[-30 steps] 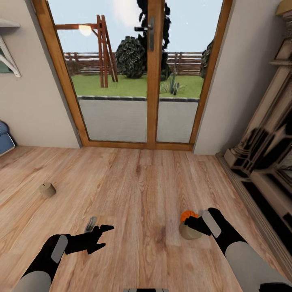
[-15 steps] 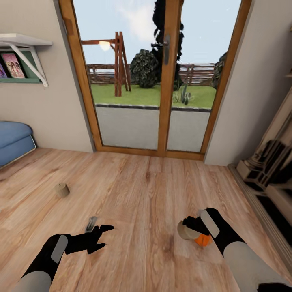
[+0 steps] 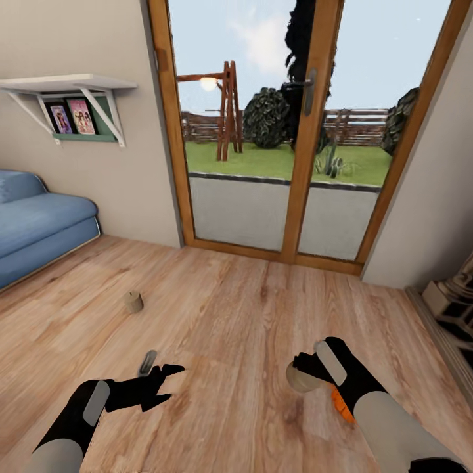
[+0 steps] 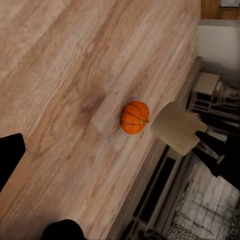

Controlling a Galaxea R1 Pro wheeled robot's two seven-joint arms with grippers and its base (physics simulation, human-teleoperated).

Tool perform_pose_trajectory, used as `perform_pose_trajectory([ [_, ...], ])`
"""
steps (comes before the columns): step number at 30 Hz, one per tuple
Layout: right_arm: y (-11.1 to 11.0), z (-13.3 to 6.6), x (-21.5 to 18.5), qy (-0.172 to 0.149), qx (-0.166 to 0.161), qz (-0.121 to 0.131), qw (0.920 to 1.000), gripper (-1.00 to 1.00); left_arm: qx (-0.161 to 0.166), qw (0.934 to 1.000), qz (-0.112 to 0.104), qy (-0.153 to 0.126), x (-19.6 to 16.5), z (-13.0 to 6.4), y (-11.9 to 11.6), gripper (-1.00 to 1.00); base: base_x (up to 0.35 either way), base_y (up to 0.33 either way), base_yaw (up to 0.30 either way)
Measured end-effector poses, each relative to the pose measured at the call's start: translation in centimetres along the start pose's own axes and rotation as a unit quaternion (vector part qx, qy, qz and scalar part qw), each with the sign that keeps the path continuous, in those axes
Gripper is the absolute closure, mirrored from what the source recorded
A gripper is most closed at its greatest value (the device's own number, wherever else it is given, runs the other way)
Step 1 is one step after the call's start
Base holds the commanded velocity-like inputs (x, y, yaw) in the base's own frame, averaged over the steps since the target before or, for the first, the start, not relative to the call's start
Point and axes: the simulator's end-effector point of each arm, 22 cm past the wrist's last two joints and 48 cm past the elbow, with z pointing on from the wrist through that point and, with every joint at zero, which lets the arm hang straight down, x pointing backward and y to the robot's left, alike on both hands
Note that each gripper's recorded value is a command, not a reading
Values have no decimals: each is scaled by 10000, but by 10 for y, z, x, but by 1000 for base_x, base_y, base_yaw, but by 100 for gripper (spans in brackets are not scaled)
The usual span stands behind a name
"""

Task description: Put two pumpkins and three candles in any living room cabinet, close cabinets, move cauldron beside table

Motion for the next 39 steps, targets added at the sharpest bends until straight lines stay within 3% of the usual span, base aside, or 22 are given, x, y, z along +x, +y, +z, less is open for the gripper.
perform_pose_trajectory([
  [8,8,-15,-7,12,-28,-6,10000,100,-7,10000,3,-6,-3,-8,-16,-100,0,0,251],
  [26,16,-47,-27,-23,-34,1,10000,100,-13,10000,5,-6,-8,-25,-48,-100,0,0,23],
  [34,20,-48,-27,-35,-63,-1,10000,100,-2,10000,16,-12,-8,-26,-49,-100,0,0,232],
  [39,24,-59,-32,-46,-74,-11,10000,100,9,10000,25,-22,-10,-32,-60,-100,0,0,272],
])
